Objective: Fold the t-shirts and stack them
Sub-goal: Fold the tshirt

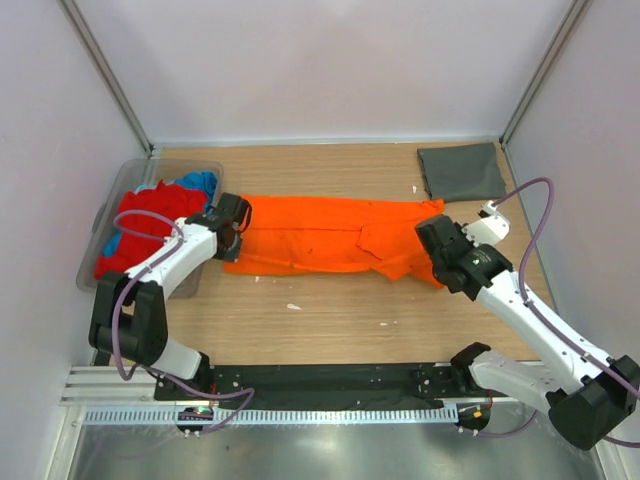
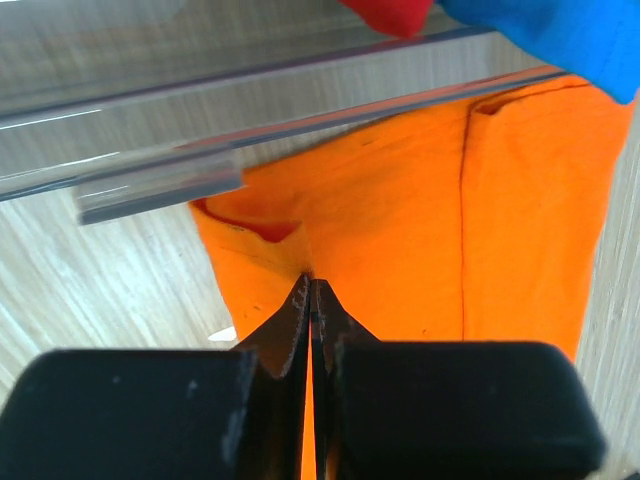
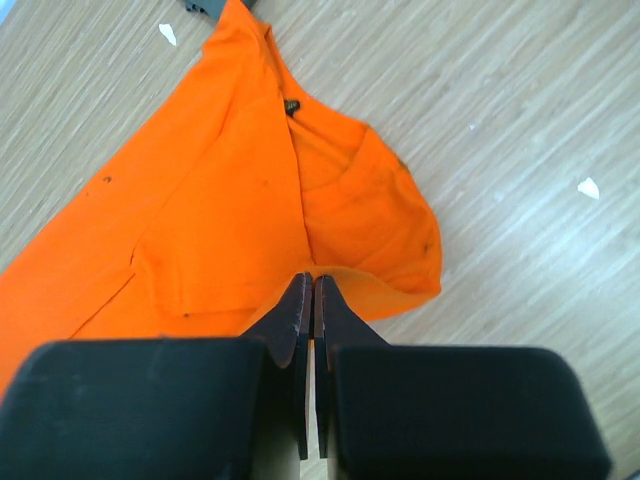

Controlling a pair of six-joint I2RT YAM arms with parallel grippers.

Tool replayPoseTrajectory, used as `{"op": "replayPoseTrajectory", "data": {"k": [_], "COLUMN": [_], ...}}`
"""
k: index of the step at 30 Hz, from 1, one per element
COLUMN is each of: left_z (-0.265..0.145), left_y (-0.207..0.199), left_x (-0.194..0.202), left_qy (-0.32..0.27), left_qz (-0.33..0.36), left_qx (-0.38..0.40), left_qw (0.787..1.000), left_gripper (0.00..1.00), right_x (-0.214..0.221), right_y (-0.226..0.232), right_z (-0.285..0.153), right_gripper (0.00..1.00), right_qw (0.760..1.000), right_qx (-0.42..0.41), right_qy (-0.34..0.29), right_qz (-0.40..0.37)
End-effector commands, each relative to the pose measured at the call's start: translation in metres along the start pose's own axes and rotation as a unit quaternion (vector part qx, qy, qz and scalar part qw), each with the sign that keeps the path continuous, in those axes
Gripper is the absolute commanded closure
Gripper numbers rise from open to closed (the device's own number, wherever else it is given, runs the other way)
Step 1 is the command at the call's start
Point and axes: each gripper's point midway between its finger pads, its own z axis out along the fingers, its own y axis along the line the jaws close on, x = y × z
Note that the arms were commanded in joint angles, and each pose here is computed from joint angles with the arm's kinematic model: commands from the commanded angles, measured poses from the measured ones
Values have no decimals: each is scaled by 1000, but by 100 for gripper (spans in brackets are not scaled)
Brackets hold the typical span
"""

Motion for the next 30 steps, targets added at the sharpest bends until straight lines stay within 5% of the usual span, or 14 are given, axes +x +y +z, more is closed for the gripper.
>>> {"op": "replayPoseTrajectory", "data": {"k": [1,30], "left_z": [-3,39], "left_y": [-16,-58], "left_x": [-19,-28], "left_qy": [-46,-86], "left_qz": [6,57], "left_qx": [8,-45], "left_qw": [999,994], "left_gripper": [100,100], "right_x": [-18,-7], "right_y": [23,60], "right_z": [13,85], "right_gripper": [99,99], "right_qw": [999,989], "right_qx": [-41,-39], "right_qy": [-13,52], "right_qz": [-25,-133]}}
